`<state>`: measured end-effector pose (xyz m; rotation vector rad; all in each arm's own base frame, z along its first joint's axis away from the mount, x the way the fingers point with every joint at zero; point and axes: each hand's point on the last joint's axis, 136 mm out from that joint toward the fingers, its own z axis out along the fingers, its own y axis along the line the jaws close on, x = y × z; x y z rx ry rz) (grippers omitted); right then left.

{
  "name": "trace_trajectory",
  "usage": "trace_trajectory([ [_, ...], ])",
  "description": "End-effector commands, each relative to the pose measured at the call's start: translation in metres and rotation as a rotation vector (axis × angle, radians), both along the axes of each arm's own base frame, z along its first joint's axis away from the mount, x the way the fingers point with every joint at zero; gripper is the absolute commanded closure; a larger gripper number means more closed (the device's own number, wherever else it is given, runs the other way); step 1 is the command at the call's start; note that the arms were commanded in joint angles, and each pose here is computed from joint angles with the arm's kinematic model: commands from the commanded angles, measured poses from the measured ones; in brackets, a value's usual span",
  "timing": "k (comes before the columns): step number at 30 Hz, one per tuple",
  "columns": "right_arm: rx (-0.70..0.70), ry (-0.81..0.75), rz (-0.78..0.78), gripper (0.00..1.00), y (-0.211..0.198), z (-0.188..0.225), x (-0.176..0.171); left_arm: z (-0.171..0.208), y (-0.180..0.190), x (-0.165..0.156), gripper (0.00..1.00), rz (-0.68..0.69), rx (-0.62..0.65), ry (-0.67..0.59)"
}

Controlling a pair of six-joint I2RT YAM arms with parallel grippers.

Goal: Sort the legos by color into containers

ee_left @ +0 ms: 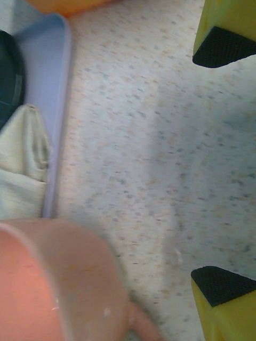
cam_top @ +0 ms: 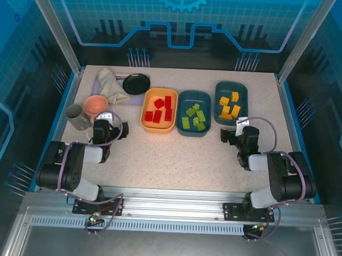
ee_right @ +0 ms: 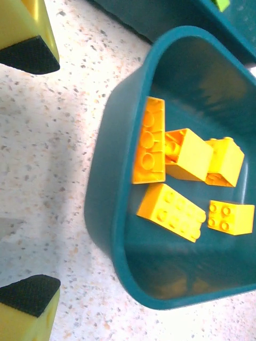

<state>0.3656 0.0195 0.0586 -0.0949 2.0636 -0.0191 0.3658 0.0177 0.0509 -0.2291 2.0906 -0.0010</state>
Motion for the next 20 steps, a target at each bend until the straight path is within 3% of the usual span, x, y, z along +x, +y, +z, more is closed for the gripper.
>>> trace_trajectory([
  [1, 0.004, -0.107, -0.01, 0.0, -0.0024, 0.0348, 0.0287, 0.0403, -0.0042, 0.0277, 0.01, -0.003, 0.043, -0.141],
  [20, -0.01, -0.105, 0.027, 0.0, 0.0058, 0.036, 0.0312, 0.0406, -0.0047, 0.0277, 0.01, -0.006, 0.043, -0.146],
])
